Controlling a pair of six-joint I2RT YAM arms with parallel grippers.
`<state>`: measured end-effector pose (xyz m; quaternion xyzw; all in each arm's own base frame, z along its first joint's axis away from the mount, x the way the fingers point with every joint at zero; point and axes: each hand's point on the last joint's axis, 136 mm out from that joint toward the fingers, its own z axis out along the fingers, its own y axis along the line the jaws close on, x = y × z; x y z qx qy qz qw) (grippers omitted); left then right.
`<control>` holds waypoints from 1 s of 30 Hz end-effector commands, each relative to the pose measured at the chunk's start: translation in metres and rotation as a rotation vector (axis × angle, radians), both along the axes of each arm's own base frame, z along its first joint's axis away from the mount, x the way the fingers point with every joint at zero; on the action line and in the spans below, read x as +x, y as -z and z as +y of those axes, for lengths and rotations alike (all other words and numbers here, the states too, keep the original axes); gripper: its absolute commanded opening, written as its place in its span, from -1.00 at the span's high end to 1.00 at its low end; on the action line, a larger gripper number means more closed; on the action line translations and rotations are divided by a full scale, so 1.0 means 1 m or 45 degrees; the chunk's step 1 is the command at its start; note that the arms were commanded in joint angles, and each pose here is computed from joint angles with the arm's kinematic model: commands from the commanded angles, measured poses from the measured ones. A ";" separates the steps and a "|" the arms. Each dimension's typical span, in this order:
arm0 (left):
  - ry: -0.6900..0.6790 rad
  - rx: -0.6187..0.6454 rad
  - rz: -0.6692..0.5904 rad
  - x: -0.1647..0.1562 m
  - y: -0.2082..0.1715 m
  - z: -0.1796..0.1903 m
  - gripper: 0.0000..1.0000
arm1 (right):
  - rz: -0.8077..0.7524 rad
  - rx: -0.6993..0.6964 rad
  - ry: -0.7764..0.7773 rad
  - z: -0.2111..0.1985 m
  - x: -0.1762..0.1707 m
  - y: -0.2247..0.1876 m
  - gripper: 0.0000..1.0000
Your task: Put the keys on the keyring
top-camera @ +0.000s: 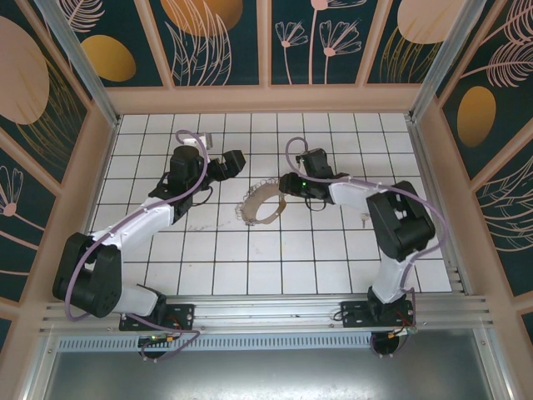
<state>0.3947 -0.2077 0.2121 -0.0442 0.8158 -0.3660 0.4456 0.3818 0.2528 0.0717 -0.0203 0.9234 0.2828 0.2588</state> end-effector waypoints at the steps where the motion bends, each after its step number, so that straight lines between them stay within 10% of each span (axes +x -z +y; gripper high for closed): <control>1: 0.056 -0.111 -0.031 -0.004 -0.015 -0.011 -0.97 | -0.029 -0.047 -0.015 -0.012 -0.020 -0.009 0.06; 30: 0.120 -0.105 0.060 -0.006 0.002 -0.020 -0.98 | -0.124 -0.226 -0.268 0.005 0.002 0.033 0.24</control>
